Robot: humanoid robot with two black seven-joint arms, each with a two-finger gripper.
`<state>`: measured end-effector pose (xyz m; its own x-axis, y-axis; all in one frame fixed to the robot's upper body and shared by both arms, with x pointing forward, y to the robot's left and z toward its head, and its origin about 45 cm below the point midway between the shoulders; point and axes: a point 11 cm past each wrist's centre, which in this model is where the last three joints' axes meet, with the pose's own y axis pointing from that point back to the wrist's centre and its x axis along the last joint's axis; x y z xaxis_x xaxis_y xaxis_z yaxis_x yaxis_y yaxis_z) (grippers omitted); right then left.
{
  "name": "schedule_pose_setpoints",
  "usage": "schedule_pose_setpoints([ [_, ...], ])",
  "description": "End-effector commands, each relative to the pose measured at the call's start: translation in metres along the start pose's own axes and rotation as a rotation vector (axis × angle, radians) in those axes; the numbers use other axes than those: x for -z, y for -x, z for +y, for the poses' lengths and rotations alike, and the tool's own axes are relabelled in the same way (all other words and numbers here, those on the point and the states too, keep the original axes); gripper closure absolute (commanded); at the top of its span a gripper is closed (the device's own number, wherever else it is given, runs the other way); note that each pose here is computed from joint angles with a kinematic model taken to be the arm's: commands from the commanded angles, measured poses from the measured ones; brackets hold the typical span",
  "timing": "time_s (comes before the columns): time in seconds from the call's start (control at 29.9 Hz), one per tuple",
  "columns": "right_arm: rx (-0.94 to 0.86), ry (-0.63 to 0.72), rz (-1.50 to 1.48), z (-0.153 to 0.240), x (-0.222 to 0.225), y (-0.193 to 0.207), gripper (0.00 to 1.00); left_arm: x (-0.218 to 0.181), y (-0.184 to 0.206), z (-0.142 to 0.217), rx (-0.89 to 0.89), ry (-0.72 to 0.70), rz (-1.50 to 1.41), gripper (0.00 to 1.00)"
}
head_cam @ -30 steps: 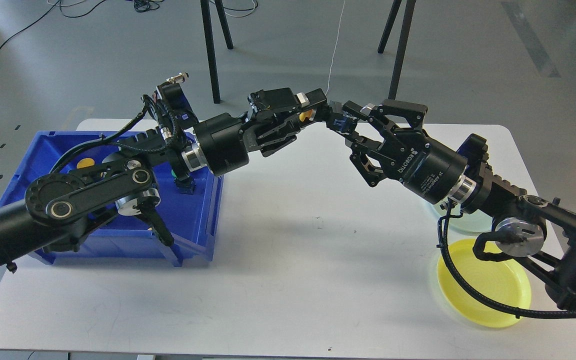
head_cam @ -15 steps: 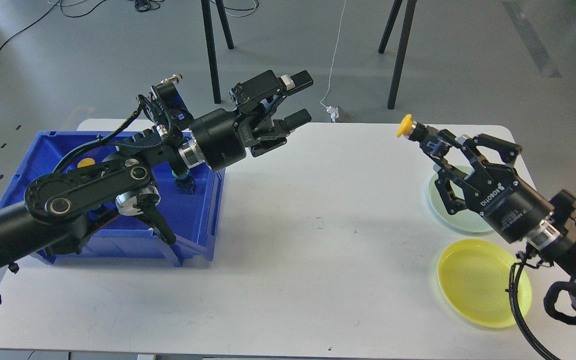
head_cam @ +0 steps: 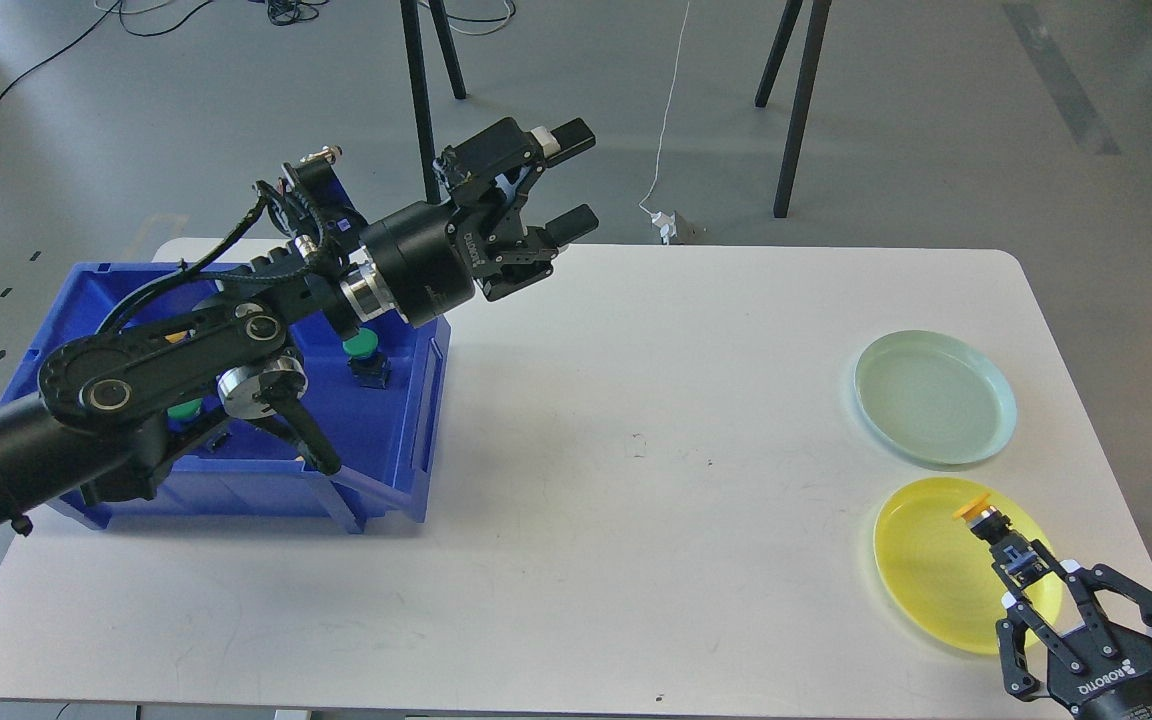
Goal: Pass button and place on color plate
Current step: 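Carry the button with the right gripper and drop it on the yellow plate, then reach the left gripper into the bin and grasp a green-topped button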
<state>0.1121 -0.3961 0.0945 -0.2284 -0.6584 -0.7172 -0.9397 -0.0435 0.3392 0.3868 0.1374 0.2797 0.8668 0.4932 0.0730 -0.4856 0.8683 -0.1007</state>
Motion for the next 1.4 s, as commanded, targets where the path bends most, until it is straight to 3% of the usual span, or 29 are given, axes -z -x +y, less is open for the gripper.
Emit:
schedule_pose_setpoints([
  [0.0, -0.131, 0.011, -0.049, -0.005, -0.004, -0.017, 0.96, -0.001, 0.002, 0.001, 0.012, 0.0, 0.002, 0.01],
  [0.07, -0.18, 0.032, -0.041, -0.013, -0.008, -0.019, 0.93, -0.002, 0.0, 0.003, 0.006, 0.001, -0.002, 0.01],
  [0.2, -0.207, 0.067, -0.035, -0.013, -0.017, -0.02, 0.78, -0.005, -0.01, 0.014, -0.028, -0.013, -0.029, 0.01],
  [0.27, -0.206, 0.059, -0.036, -0.014, -0.016, -0.019, 0.54, -0.012, -0.014, 0.021, -0.05, -0.016, -0.069, 0.01],
  [0.37, -0.193, 0.038, -0.044, -0.017, -0.012, -0.017, 0.0, -0.03, -0.024, 0.045, -0.1, -0.047, -0.227, 0.01],
  [0.53, -0.142, 0.022, -0.059, -0.023, -0.008, -0.006, 0.0, -0.049, -0.055, 0.095, -0.159, -0.153, -0.399, 0.01],
  [0.63, -0.046, -0.003, -0.069, -0.038, 0.003, 0.017, 0.0, -0.05, -0.073, 0.136, -0.155, -0.296, -0.562, 0.01],
  [0.87, 0.291, -0.131, 0.033, -0.117, 0.076, 0.12, 0.0, -0.02, -0.106, 0.211, -0.077, -0.652, -0.84, 0.01],
  [1.07, 0.505, -0.209, 0.163, -0.159, 0.14, 0.209, 0.0, 0.023, -0.125, 0.275, -0.02, -0.932, -0.884, 0.01],
  [1.2, 0.524, -0.15, 0.245, -0.181, 0.133, 0.225, 0.0, 0.049, -0.134, 0.294, 0.051, -1.064, -0.926, 0.01],
  [1.37, 0.501, -0.127, 0.237, -0.179, 0.124, 0.213, 0.0, 0.063, -0.135, 0.316, 0.095, -1.155, -0.93, 0.01],
])
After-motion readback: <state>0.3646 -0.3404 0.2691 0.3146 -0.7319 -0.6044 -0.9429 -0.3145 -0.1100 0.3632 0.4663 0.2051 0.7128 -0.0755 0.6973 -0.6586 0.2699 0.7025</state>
